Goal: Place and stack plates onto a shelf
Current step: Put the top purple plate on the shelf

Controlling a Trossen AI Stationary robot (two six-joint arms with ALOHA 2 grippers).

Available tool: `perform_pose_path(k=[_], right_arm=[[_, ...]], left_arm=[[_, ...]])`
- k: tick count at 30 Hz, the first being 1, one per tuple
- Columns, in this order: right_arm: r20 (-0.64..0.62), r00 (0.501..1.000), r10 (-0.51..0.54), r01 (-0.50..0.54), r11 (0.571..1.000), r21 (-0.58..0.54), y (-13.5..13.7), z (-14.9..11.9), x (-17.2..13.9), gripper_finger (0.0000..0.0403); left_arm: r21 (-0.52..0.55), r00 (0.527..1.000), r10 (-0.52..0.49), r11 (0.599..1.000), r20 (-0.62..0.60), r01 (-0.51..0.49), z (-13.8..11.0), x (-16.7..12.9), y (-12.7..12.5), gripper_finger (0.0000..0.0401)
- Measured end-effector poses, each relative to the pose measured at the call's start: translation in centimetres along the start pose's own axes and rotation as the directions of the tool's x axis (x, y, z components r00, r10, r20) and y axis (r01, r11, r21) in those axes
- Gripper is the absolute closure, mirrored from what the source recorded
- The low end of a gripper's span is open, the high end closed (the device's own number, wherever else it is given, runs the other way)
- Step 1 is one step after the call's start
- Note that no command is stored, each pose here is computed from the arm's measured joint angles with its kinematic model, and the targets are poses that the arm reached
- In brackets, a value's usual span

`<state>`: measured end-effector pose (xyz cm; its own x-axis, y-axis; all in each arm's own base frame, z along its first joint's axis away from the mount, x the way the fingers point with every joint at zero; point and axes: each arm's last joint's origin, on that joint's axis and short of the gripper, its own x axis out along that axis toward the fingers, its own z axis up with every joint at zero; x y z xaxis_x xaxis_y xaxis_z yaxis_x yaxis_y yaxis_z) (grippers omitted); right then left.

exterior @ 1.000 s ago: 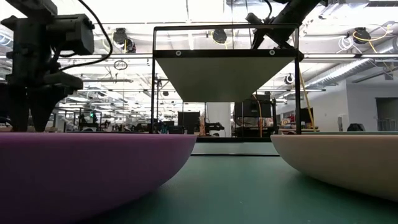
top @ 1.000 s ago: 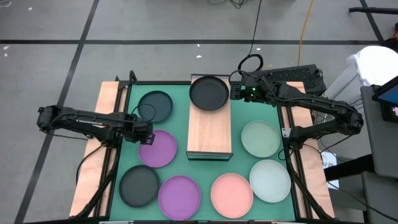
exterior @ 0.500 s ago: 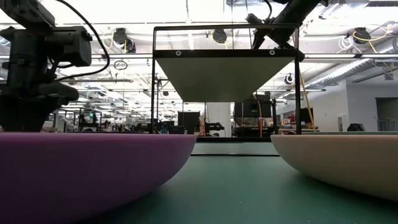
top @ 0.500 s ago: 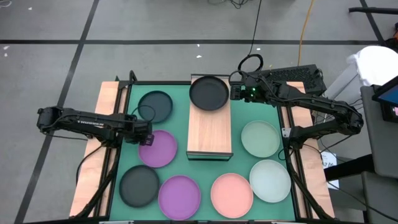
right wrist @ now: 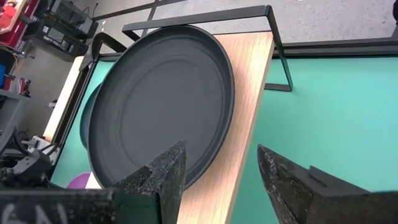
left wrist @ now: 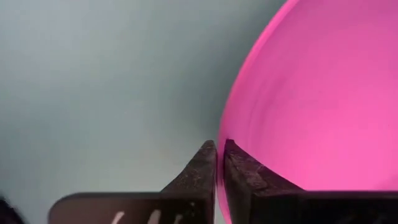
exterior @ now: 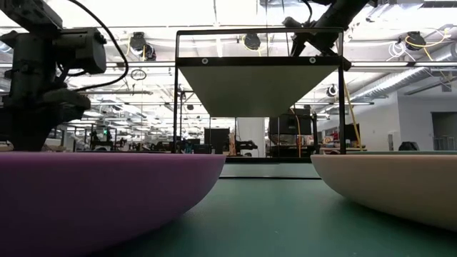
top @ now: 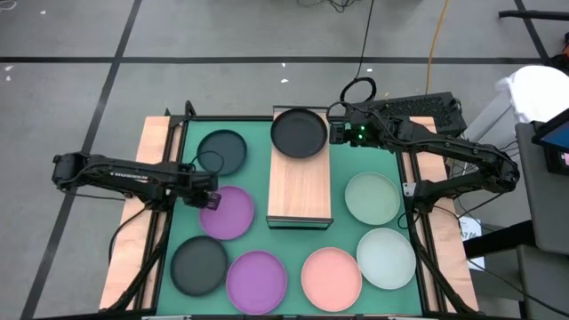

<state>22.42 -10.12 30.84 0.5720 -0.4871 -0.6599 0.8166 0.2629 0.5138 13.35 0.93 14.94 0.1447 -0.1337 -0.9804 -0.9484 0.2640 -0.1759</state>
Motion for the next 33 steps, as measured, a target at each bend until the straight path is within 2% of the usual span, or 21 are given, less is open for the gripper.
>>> perform_pose_path(k=[5,14,22,33], right_arm=[[-0.019,1.0,0.014,-0.014,1.0,0.004,0.0,-0.1,0.0,0.0222],[-0.027,0.999,0.023,-0.023,1.0,-0.005,0.3,-0.3,-0.1,0.0222],[-0.026,0.999,0.023,-0.023,1.0,-0.012,0.2,-0.3,-0.1,0.0222],[-0.025,0.999,0.022,-0.023,1.0,-0.012,0.3,-0.3,-0.1,0.0222]], left_arm=[[0.003,1.0,-0.019,1.0,0.005,0.019,0.0,-0.3,-0.1,0.0391],[0.022,0.984,-0.169,0.986,0.051,0.168,-0.1,-3.7,-1.4,0.0391],[0.017,0.965,-0.262,0.965,0.0,0.262,-0.5,-5.6,-1.8,0.0391],[0.062,0.968,-0.247,0.968,0.042,0.244,-0.9,-9.8,-2.1,0.0391]])
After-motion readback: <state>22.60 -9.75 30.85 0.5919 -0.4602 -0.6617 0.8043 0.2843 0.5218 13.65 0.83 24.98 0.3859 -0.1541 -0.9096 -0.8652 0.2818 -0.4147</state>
